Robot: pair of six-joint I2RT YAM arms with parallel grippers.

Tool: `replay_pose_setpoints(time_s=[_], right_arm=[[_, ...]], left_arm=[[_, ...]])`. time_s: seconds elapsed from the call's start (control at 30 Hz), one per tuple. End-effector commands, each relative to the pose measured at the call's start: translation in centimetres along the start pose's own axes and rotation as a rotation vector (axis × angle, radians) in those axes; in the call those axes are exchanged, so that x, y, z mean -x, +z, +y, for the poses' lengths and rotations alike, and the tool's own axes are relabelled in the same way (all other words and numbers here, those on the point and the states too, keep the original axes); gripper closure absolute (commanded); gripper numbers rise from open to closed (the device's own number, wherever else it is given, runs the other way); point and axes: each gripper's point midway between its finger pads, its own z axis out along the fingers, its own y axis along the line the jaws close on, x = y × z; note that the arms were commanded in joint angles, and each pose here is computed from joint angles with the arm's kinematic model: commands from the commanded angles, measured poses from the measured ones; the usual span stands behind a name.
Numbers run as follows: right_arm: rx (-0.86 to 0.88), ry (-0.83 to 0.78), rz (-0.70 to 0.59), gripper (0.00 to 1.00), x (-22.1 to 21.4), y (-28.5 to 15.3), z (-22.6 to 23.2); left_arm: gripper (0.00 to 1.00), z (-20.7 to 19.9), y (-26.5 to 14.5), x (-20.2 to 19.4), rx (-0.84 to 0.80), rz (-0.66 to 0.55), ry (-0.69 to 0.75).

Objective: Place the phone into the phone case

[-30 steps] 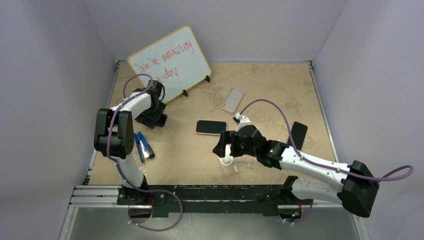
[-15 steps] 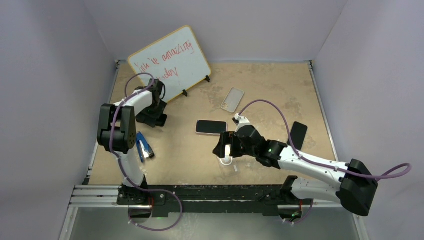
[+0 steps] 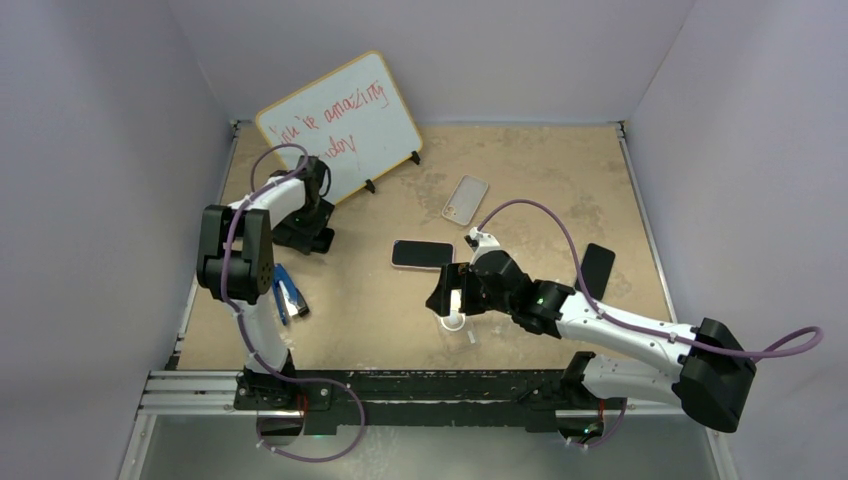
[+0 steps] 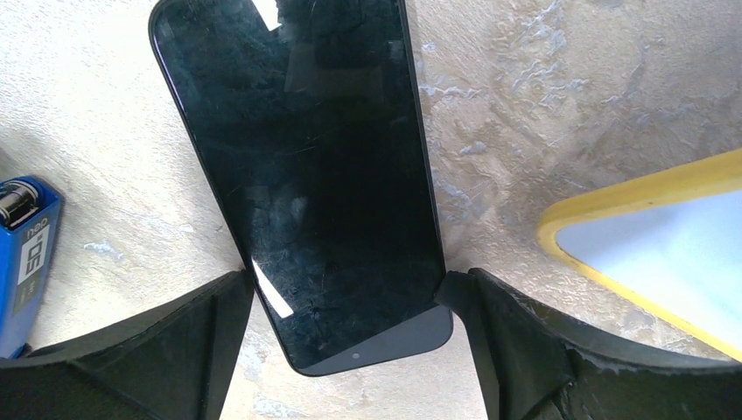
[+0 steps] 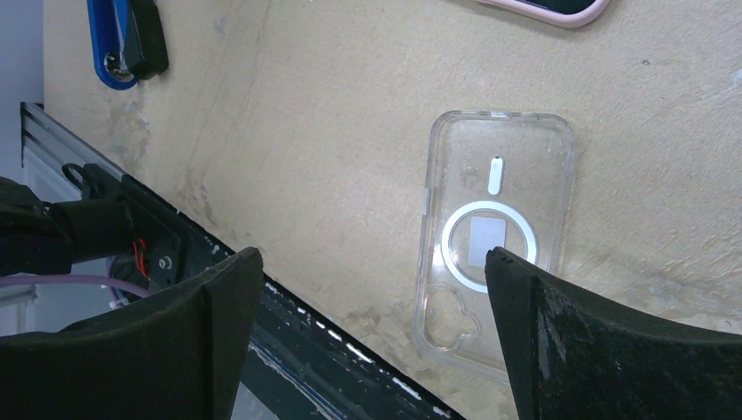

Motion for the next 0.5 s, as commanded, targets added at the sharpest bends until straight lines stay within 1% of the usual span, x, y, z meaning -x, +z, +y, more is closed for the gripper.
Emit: replay_pose_setpoints(time_s=[0.0, 0.1, 0.33, 0.47], right_arm=[[0.010, 0.012, -0.031, 0.04, 0.9, -0.3, 0.6], [0.014, 0.012, -0.037, 0.04, 0.9, -0.3, 0.6], [0.014, 0.007, -0.032, 0.04, 0.9, -0.1, 0.7], [0.010, 0.004, -0.031, 0.04, 0.9, -0.1, 0.6]], left_arm=[[0.08, -1.5, -1.4, 1.0, -0.074, 0.001, -0.007], [0.07, -1.7, -1.5, 1.1, -0.095, -0.006, -0.008], [0.06, -0.3, 0.4, 0.0, -0.034, 0.023, 0.015], [0.08, 0.8, 0.9, -0.6, 0.008, 0.040, 0.016]])
